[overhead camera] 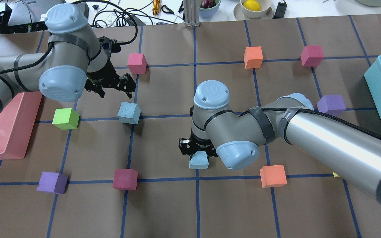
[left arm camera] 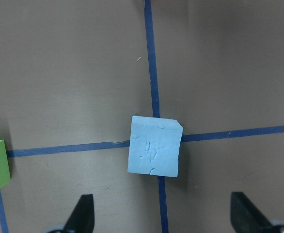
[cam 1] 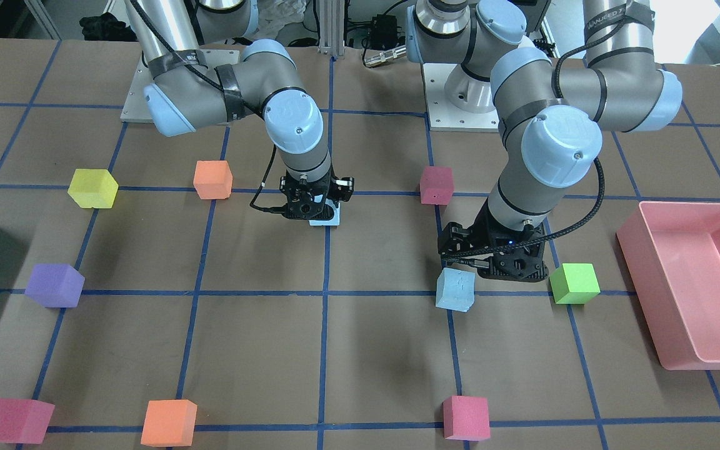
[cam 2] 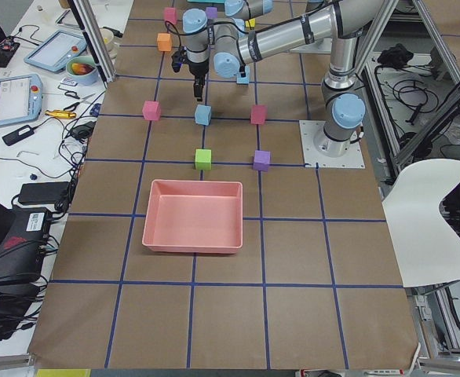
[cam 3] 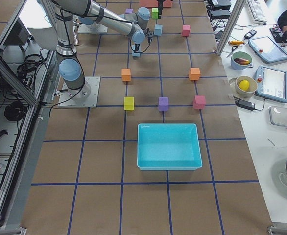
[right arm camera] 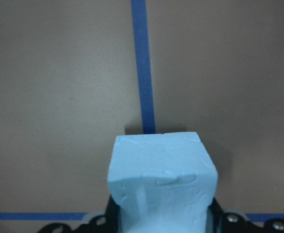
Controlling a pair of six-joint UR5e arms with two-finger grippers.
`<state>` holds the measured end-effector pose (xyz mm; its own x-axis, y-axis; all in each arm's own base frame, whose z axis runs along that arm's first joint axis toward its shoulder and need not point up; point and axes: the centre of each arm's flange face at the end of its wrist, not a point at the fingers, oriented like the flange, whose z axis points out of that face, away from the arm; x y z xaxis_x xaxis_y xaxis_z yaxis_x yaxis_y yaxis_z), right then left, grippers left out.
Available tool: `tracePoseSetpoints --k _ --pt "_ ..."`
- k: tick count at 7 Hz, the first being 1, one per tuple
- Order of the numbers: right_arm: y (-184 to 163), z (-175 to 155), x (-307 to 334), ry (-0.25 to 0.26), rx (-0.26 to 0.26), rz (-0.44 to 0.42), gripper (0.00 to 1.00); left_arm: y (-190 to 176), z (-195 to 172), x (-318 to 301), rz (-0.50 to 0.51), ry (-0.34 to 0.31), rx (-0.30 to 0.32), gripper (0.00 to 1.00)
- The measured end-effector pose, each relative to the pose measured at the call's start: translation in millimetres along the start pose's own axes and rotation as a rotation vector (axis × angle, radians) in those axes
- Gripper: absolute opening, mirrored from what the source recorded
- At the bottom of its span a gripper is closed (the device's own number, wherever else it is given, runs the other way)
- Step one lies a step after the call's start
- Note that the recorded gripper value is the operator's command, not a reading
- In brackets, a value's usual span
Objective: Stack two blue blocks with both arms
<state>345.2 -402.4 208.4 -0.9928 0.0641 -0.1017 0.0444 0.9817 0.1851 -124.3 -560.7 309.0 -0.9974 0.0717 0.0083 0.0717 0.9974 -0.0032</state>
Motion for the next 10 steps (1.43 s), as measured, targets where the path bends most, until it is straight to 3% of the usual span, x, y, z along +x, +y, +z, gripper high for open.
tracePoseSetpoints --k 2,7,10 --pt "6.2 2.6 -5.6 0.007 -0.001 -0.029 1.00 -1.1 18.7 0.2 0.002 -0.001 -0.001 1.00" --pt "-1.6 -4.8 -0.5 0.052 0.036 -0.069 1.00 3.4 72.6 0.7 0.021 0.000 0.002 1.00" --pt "-26.8 -74.4 7.9 0.025 0.099 -0.023 1.00 1.1 90.6 2.0 0.053 -0.001 -0.011 1.00"
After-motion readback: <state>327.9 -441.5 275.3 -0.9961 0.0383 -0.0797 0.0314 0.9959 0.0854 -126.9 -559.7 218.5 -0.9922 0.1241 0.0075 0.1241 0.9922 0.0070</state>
